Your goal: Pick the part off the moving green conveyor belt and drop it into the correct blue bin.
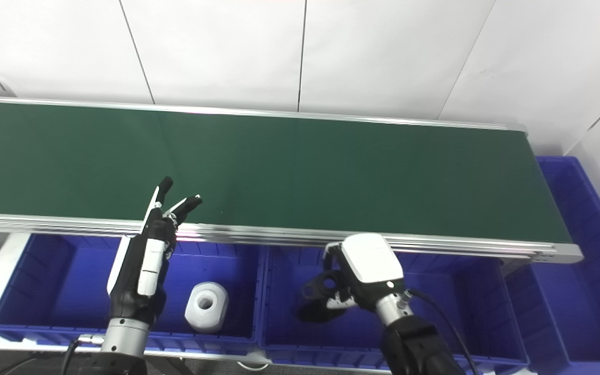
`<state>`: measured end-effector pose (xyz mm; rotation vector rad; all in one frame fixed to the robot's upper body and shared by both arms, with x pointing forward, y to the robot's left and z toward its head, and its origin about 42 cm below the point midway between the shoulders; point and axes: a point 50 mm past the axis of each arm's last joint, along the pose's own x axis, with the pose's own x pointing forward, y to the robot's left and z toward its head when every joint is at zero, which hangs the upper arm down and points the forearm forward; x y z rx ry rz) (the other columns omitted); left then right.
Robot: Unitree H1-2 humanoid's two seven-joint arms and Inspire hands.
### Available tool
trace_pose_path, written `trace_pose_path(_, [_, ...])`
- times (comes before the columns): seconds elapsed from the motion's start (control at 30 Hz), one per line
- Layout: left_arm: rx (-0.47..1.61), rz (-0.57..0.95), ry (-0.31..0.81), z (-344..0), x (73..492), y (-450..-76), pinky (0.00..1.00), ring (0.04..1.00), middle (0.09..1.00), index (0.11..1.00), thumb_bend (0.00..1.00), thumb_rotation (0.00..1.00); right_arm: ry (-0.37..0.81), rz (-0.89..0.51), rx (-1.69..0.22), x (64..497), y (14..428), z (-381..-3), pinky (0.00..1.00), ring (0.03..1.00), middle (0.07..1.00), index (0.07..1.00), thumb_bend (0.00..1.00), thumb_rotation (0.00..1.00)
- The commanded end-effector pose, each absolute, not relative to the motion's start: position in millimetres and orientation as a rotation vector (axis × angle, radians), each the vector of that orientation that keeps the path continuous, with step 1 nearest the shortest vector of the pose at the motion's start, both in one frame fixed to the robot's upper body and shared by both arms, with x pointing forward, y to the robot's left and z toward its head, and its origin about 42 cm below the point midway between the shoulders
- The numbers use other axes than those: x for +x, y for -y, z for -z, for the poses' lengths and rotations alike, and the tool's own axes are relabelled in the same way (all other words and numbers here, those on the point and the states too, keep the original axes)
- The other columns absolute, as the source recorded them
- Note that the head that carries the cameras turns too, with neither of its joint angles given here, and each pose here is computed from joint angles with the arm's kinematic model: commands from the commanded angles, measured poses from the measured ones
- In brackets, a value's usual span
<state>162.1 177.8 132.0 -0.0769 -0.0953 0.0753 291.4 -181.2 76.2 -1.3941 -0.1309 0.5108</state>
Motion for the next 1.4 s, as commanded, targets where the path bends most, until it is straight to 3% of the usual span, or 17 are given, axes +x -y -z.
trace_pose_path(0.0, [-0.069, -0.072, 0.136, -142.0, 161.2, -180.0, 0.97, 0.896, 0.830, 1.000, 0.61, 0.96, 0.194, -0.450, -1.390, 298.3, 177.8, -85.8, 0.15, 0.218, 0.328, 0.493, 0.50, 0.14])
trace_pose_path(0.1, [-0.071, -0.073, 0.133, -142.7, 160.0, -180.1, 0.96, 0.890, 0.826, 1.000, 0.61, 0.96, 0.188, -0.446, -1.418, 299.0, 179.3, -82.1, 0.23, 0.310, 0.467, 0.495, 0.52, 0.02])
trace_pose_path(0.2, [-0.079, -0.071, 0.127, -142.8, 159.2, -180.1, 0.97, 0.893, 0.820, 1.000, 0.62, 0.96, 0.168, -0.426, -1.446, 301.1, 179.1, -79.9, 0.33, 0.417, 0.490, 0.495, 0.52, 0.01])
trace_pose_path(0.23, [-0.080, -0.072, 0.126, -142.7, 159.0, -180.1, 0.98, 0.895, 0.817, 1.000, 0.61, 0.96, 0.170, -0.414, -1.453, 301.7, 178.9, -79.0, 0.36, 0.443, 0.491, 0.634, 0.55, 0.00])
trace_pose_path(0.27, [-0.081, -0.072, 0.124, -142.7, 158.7, -180.1, 0.98, 0.895, 0.817, 1.000, 0.61, 0.96, 0.175, -0.402, -1.469, 302.5, 178.8, -77.6, 0.37, 0.450, 0.491, 0.669, 0.55, 0.00])
trace_pose_path(0.3, [-0.082, -0.072, 0.123, -142.7, 158.5, -180.1, 0.98, 0.897, 0.815, 1.000, 0.61, 0.96, 0.178, -0.395, -1.480, 303.0, 178.7, -76.7, 0.39, 0.474, 0.579, 0.721, 0.71, 0.21])
trace_pose_path(0.4, [-0.079, -0.071, 0.125, -142.2, 158.2, -180.3, 0.98, 0.901, 0.820, 1.000, 0.60, 0.97, 0.171, -0.389, -1.501, 302.3, 178.0, -77.1, 0.44, 0.540, 0.676, 0.771, 0.87, 0.38])
trace_pose_path(0.5, [-0.074, -0.069, 0.122, -141.2, 158.3, -181.1, 0.98, 0.895, 0.822, 1.000, 0.60, 0.98, 0.121, -0.403, -1.507, 301.1, 177.7, -77.4, 0.61, 0.738, 0.839, 0.868, 0.98, 0.59])
trace_pose_path(0.63, [-0.069, -0.068, 0.121, -140.4, 159.3, -181.6, 0.97, 0.888, 0.818, 1.000, 0.60, 0.98, 0.047, -0.400, -1.491, 300.6, 177.4, -80.7, 0.85, 0.909, 0.966, 0.961, 1.00, 0.78])
trace_pose_path(0.8, [-0.071, -0.069, 0.118, -138.0, 161.7, -179.8, 0.97, 0.883, 0.808, 1.000, 0.61, 0.98, 0.001, -0.394, -1.437, 300.7, 181.4, -92.2, 0.85, 0.924, 0.978, 0.972, 1.00, 0.85])
trace_pose_path(0.93, [-0.076, -0.072, 0.118, -136.3, 164.0, -177.2, 0.97, 0.882, 0.803, 1.000, 0.61, 0.98, 0.017, -0.340, -1.305, 296.2, 194.7, -114.9, 0.70, 0.873, 0.937, 0.946, 1.00, 0.84])
trace_pose_path(1.1, [-0.077, -0.078, 0.119, -131.8, 165.7, -178.6, 0.96, 0.876, 0.789, 1.000, 0.60, 0.98, -0.013, -0.259, -1.064, 275.9, 212.7, -142.1, 0.65, 0.830, 0.905, 0.919, 1.00, 0.82])
trace_pose_path(1.17, [-0.075, -0.077, 0.120, -128.4, 165.9, -180.5, 0.96, 0.877, 0.789, 1.000, 0.59, 0.99, -0.029, -0.216, -0.899, 260.0, 217.6, -151.1, 0.64, 0.816, 0.896, 0.907, 1.00, 0.82])
trace_pose_path(1.2, [-0.075, -0.077, 0.119, -125.9, 165.9, -181.6, 0.96, 0.879, 0.793, 1.000, 0.58, 0.99, -0.032, -0.184, -0.760, 250.4, 217.0, -152.2, 0.64, 0.802, 0.888, 0.918, 1.00, 0.89])
trace_pose_path(1.27, [-0.075, -0.075, 0.119, -120.6, 165.6, -183.8, 0.96, 0.888, 0.818, 1.000, 0.56, 1.00, -0.023, -0.111, -0.464, 229.8, 213.7, -151.8, 0.69, 0.800, 0.843, 0.872, 0.98, 0.81])
trace_pose_path(1.37, [-0.073, -0.076, 0.123, -112.6, 165.9, -187.8, 0.96, 0.891, 0.830, 1.000, 0.54, 1.00, 0.023, -0.049, -0.212, 212.5, 207.2, -147.5, 0.71, 0.799, 0.837, 0.859, 0.94, 0.84])
